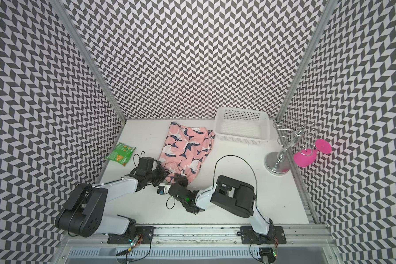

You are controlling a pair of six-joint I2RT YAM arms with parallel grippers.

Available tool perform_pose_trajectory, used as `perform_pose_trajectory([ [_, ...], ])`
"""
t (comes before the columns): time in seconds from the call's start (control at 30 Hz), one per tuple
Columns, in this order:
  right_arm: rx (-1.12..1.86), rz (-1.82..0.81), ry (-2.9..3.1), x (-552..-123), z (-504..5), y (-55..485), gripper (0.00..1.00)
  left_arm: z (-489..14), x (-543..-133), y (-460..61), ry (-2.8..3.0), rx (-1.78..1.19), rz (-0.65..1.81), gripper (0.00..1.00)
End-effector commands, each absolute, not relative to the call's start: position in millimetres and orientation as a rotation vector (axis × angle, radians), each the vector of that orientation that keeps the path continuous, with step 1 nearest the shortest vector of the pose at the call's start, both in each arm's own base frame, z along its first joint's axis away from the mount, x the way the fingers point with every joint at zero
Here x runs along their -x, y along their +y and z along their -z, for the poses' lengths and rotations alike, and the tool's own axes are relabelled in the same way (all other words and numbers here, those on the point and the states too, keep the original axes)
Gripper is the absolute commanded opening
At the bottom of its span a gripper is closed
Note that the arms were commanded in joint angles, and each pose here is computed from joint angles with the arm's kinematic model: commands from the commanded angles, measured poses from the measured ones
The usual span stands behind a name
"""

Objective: Roll up the shorts
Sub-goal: Roll the shorts at the center of the board.

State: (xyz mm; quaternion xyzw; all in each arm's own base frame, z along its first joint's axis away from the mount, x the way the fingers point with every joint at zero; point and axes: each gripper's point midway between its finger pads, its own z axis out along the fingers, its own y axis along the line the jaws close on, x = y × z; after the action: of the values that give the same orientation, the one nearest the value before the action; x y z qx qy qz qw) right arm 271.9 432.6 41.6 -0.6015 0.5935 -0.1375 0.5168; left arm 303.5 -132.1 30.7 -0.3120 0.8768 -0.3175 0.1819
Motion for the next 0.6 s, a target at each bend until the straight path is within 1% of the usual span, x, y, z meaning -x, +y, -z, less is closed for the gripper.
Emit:
perform_pose_trajectory([
  [0.0, 1.542, 0.321, 1.498, -277, -7, 422, 0.50, -40, -306, -133, 2.469, 0.882, 0.933, 0.00],
  [0.07, 1.557, 0.246, 1.547, -277, -5, 423, 0.42, -42, -308, -131, 2.460, 0.886, 0.943, 0.00],
  [0.1, 1.564, 0.211, 1.576, -276, -3, 423, 0.36, -44, -309, -129, 2.454, 0.886, 0.943, 0.05],
  [0.13, 1.575, 0.166, 1.611, -275, -2, 423, 0.25, -47, -311, -128, 2.445, 0.881, 0.940, 0.16],
  [0.17, 1.577, 0.116, 1.655, -275, 0, 423, 0.15, -51, -313, -126, 2.429, 0.876, 0.935, 0.32],
  [0.2, 1.583, 0.078, 1.688, -273, 1, 423, 0.07, -56, -315, -124, 2.413, 0.870, 0.930, 0.44],
  [0.23, 1.589, 0.040, 1.716, -271, 2, 424, 0.02, -62, -316, -121, 2.390, 0.864, 0.922, 0.56],
  [0.27, 1.595, 0.004, 1.735, -267, 2, 424, 0.00, -68, -318, -117, 2.366, 0.863, 0.908, 0.64],
  [0.33, 1.609, -0.076, 1.775, -259, 2, 426, 0.00, -81, -320, -107, 2.309, 0.859, 0.886, 0.69],
  [0.37, 1.609, -0.124, 1.802, -256, 0, 427, 0.00, -88, -319, -99, 2.275, 0.870, 0.870, 0.75],
  [0.57, 1.600, -0.444, 1.929, -233, -16, 431, 0.00, -118, -306, -63, 2.113, 0.913, 0.781, 0.77],
])
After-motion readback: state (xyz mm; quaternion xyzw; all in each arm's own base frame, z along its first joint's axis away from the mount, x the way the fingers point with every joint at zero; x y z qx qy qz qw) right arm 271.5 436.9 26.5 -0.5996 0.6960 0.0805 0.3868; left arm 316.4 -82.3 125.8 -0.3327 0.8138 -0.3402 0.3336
